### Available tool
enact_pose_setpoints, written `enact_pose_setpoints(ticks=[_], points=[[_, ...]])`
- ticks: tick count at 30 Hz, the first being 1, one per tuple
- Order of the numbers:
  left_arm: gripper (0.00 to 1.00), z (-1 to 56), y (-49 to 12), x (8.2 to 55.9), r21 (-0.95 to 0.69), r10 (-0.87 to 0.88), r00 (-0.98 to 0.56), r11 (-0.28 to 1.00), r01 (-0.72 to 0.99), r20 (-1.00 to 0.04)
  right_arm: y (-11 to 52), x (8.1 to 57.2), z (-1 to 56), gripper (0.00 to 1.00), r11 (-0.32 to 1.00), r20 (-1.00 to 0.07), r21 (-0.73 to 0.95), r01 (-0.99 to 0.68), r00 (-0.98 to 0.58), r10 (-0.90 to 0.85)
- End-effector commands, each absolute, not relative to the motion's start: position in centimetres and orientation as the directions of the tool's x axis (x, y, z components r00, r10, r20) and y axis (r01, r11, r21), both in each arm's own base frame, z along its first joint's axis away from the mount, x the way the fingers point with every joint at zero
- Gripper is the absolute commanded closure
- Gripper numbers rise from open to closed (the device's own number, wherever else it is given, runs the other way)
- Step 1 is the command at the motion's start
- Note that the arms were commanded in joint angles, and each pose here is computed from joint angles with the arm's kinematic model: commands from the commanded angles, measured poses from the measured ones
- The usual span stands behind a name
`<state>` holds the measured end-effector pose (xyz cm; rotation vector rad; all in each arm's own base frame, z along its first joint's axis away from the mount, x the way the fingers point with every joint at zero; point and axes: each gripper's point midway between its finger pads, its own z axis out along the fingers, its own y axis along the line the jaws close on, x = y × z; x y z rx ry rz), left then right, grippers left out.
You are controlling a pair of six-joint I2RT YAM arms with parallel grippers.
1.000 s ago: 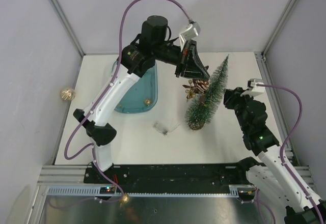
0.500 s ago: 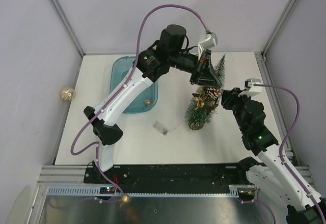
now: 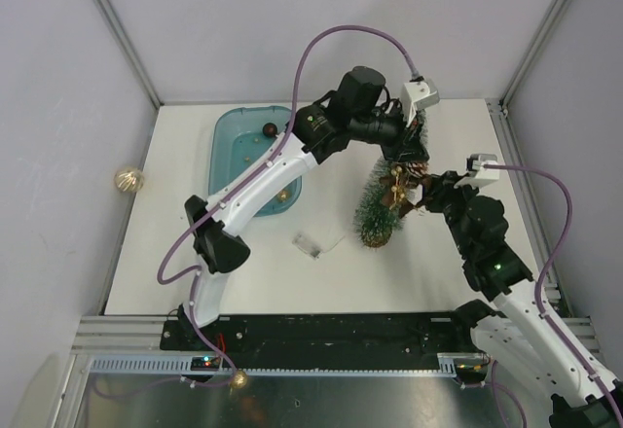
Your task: Decorate the small christmas tree
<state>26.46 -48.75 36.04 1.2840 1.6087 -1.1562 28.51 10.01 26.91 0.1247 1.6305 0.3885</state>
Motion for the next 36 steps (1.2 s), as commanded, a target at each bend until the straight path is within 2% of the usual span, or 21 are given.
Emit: enact_pose_setpoints(ticks=[1, 7, 11, 17, 24, 36], points=[[0.8, 37.7, -47.0, 28.6, -0.046, 0.277, -0.108, 0.221, 0.974, -0.955, 9.2, 28.2, 28.4, 0.69, 0.942, -0.953, 0.302, -0.144, -0.039, 0.3], [0.8, 37.5, -45.9, 27.6, -0.056, 0.29, -0.12, 0.223, 0.973, -0.949, 7.2, 27.2, 30.5, 0.59, 0.954, -0.955, 0.285, -0.095, 0.051, 0.291], [0.79, 38.0, -45.5, 26.8, -0.077, 0.282, -0.135, 0.209, 0.975, -0.95, 5.9, 26.3, 32.3, 0.57, 0.954, -0.947, 0.29, -0.075, 0.122, 0.298], [0.77, 38.5, -45.4, 26.2, -0.101, 0.27, -0.154, 0.198, 0.975, -0.95, 7.9, 25.0, 35.2, 0.56, 0.928, -0.924, 0.285, -0.238, 0.188, 0.332], [0.74, 38.6, -45.6, 25.9, -0.107, 0.267, -0.159, 0.197, 0.974, -0.951, 11.7, 23.7, 37.2, 0.54, 0.858, -0.917, 0.234, -0.456, 0.191, 0.351], [0.74, 38.6, -45.0, 26.2, -0.096, 0.271, -0.16, 0.234, 0.967, -0.949, 11.5, 23.8, 36.7, 0.54, 0.873, -0.93, 0.226, -0.433, 0.17, 0.325]])
